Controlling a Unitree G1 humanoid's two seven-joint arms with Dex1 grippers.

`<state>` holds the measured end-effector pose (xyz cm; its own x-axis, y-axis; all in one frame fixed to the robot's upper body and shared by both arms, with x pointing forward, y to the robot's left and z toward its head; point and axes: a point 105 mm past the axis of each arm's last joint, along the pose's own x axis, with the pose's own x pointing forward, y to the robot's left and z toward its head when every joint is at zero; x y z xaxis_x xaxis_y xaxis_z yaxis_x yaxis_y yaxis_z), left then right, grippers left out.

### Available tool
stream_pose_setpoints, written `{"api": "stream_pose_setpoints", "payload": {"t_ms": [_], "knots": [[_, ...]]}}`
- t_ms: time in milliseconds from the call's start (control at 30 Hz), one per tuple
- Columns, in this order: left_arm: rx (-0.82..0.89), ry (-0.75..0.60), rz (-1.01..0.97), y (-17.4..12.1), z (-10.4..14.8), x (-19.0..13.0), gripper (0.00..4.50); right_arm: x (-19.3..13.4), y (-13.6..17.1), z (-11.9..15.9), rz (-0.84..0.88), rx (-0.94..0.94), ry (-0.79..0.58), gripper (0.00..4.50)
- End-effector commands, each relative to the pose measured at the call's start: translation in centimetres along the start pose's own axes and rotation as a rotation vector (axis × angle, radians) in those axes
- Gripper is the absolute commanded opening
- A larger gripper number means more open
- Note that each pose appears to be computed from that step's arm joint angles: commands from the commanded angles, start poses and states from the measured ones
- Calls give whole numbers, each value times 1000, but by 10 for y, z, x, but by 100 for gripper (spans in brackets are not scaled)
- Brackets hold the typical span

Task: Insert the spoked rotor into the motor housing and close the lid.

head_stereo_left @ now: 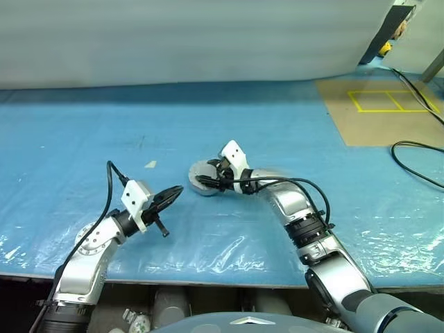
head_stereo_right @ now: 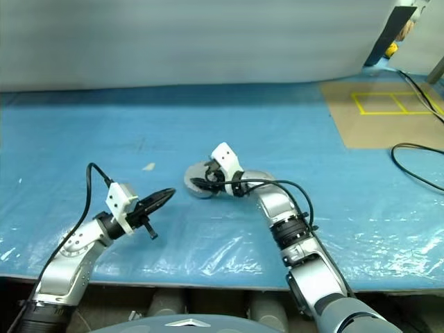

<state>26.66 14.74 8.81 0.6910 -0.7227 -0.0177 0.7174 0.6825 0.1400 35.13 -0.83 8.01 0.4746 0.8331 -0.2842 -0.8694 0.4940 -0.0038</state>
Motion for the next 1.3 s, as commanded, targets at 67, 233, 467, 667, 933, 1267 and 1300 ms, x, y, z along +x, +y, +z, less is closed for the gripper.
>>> {"api": "stream_pose_setpoints", "payload": {"t_ms": [67,233,467,667,933,1267,1300], "knots": [[27,-16,-12,0,6,3,0,-8,-11,-39,-27,-76,123,295],[28,-15,-11,0,7,3,0,-7,-23,-36,-95,10,105,295],[27,-10,-12,-1,5,3,0,6,-13,-15,-63,94,37,295],[30,-8,-11,0,5,3,0,12,10,-22,26,-119,93,295],[37,-23,38,12,9,-3,0,10,10,-6,42,-44,23,295],[50,-2,75,24,4,-14,0,4,26,-6,168,-79,41,295],[50,0,76,24,4,-14,0,3,28,-10,188,-103,62,295]]}}
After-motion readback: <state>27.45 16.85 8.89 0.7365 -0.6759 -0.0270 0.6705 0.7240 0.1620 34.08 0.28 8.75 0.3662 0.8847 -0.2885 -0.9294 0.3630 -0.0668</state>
